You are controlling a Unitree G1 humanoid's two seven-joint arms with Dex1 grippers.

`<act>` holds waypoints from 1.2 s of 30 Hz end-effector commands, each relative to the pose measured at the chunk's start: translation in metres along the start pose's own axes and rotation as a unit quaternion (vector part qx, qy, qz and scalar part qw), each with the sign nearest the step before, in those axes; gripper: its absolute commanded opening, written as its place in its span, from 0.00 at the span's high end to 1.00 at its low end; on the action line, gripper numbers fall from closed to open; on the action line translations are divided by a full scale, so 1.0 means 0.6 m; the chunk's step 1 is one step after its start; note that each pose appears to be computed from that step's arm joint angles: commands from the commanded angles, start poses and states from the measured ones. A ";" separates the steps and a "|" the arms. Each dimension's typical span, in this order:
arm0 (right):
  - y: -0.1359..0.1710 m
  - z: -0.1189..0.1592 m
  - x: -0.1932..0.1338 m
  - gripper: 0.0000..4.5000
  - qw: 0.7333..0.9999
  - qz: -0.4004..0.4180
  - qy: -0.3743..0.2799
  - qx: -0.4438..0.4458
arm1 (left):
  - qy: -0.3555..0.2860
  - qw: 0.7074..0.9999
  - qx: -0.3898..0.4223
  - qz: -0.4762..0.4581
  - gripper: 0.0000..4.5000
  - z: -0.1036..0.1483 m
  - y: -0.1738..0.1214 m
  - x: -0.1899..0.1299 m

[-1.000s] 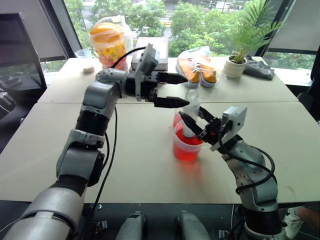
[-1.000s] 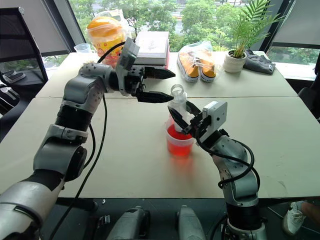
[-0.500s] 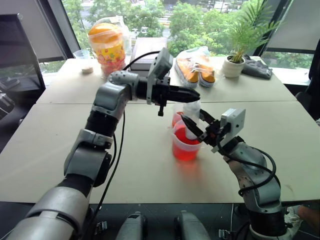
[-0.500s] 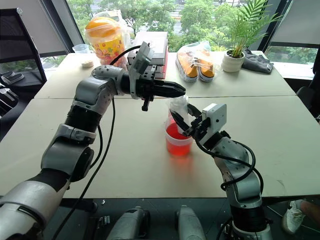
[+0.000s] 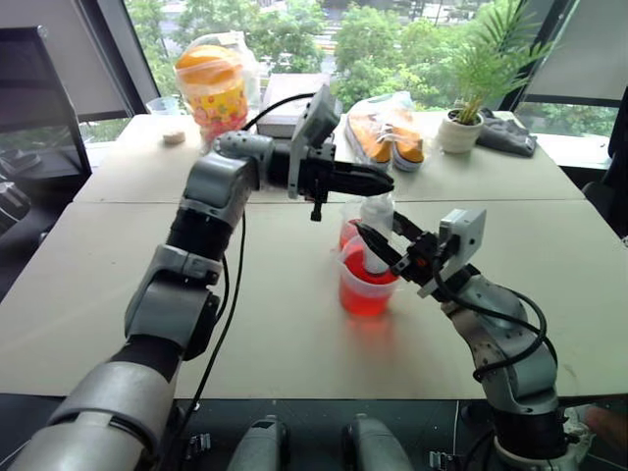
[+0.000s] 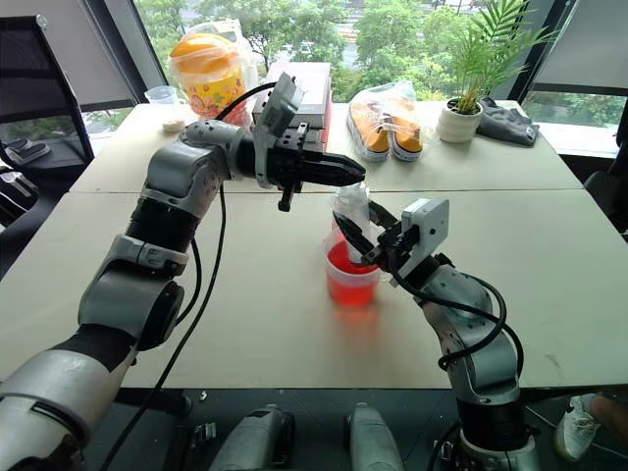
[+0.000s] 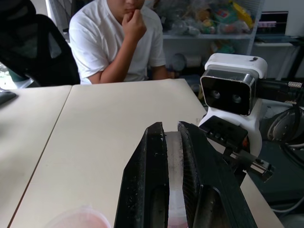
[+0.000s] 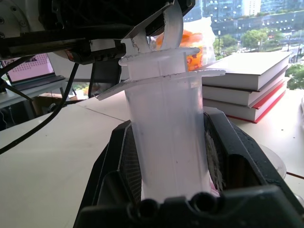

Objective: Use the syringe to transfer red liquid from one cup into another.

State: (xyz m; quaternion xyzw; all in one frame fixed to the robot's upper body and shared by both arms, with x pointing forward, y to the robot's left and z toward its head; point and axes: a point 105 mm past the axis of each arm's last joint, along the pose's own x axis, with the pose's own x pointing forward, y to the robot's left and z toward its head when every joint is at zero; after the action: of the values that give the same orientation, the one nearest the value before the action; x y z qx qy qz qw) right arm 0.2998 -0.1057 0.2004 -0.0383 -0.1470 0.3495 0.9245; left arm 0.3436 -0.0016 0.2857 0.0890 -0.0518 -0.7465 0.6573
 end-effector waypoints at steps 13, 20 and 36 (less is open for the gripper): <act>0.017 -0.046 -0.011 0.67 0.997 0.036 0.044 0.048 | -0.040 0.992 0.088 0.079 0.99 0.092 0.042 -0.038; 0.015 -0.019 -0.005 0.67 0.999 0.039 0.024 0.026 | -0.036 0.994 0.080 0.064 0.99 0.083 0.036 -0.034; 0.008 0.057 0.001 0.67 0.999 0.035 -0.018 0.000 | -0.062 0.995 0.040 0.060 0.01 0.069 0.023 -0.063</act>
State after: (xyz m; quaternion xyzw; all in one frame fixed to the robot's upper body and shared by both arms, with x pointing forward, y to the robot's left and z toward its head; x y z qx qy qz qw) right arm 0.2953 -0.1031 0.2144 -0.0300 -0.1268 0.3795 0.9160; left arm 0.3602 0.0243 0.3149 0.0710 -0.0977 -0.7045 0.6994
